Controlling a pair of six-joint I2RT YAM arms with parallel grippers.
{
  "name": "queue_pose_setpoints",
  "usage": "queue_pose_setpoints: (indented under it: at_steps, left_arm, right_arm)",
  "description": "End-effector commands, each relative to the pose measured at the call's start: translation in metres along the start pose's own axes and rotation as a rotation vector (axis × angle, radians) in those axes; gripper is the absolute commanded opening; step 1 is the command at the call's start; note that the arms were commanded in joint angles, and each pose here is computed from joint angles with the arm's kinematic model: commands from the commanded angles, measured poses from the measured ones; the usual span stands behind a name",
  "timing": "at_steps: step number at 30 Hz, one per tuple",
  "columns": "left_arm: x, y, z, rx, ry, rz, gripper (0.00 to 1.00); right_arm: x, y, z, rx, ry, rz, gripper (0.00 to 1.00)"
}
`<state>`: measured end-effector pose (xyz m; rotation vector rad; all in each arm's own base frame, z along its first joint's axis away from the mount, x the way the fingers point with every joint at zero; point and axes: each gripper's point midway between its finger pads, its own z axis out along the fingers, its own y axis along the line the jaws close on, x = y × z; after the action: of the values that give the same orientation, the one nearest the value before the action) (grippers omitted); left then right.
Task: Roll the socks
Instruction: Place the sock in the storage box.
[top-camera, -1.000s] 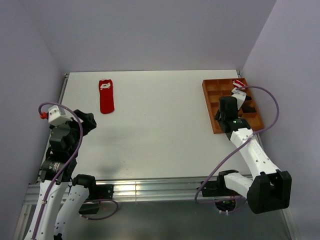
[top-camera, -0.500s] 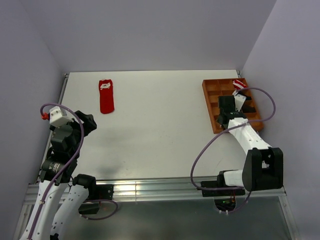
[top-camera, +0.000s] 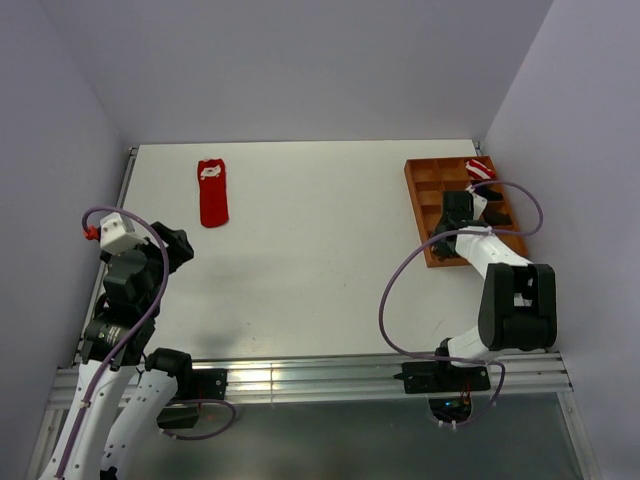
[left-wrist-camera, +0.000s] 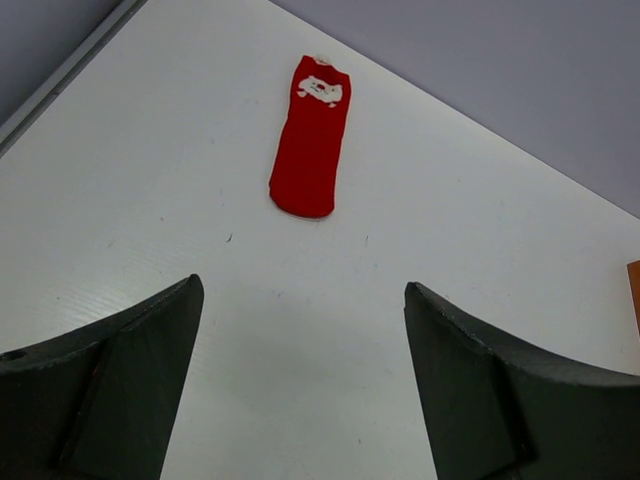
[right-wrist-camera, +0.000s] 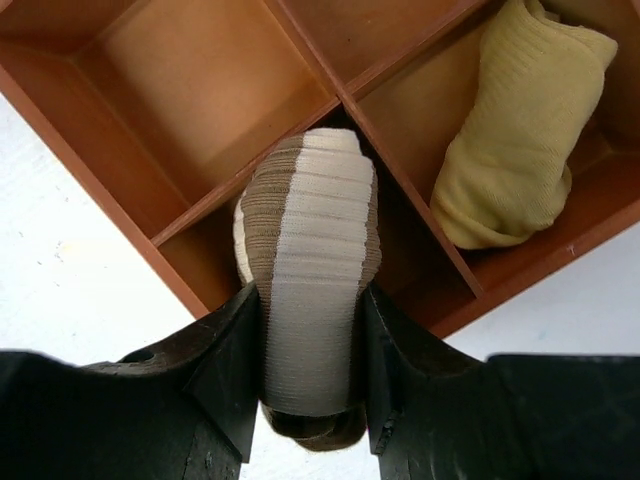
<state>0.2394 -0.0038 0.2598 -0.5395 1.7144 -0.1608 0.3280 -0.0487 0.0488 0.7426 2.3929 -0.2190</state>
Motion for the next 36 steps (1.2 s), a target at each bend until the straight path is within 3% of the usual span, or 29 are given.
queue_pose_setpoints:
  at_steps: [1,12,20,23,30,36]
  left_arm:
    - [0.0,0.003,0.0,-0.013,-0.006,0.018,0.86]
    - [0.0,0.003,0.001,-0.013,-0.008,0.016,0.86]
    - [0.001,0.004,0.001,-0.013,-0.008,0.017,0.86]
    - [0.001,0.003,0.001,-0.012,-0.007,0.017,0.86]
    - [0.002,0.002,0.001,-0.007,-0.001,0.02,0.86]
    - [0.002,0.002,0.001,-0.007,-0.003,0.018,0.86]
  right_arm:
    - [-0.008,0.003,0.007,-0.05,-0.001,0.068,0.0]
    - [-0.003,-0.011,0.026,-0.032,0.082,0.121,0.0]
    - [0.03,-0.015,0.036,0.024,0.271,0.095,0.01]
    - [0.038,-0.019,0.035,0.038,0.295,0.096,0.09]
    - [0.019,-0.014,0.012,0.0,0.247,0.115,0.41]
    - [-0.008,-0.007,-0.012,-0.055,0.163,0.143,0.53]
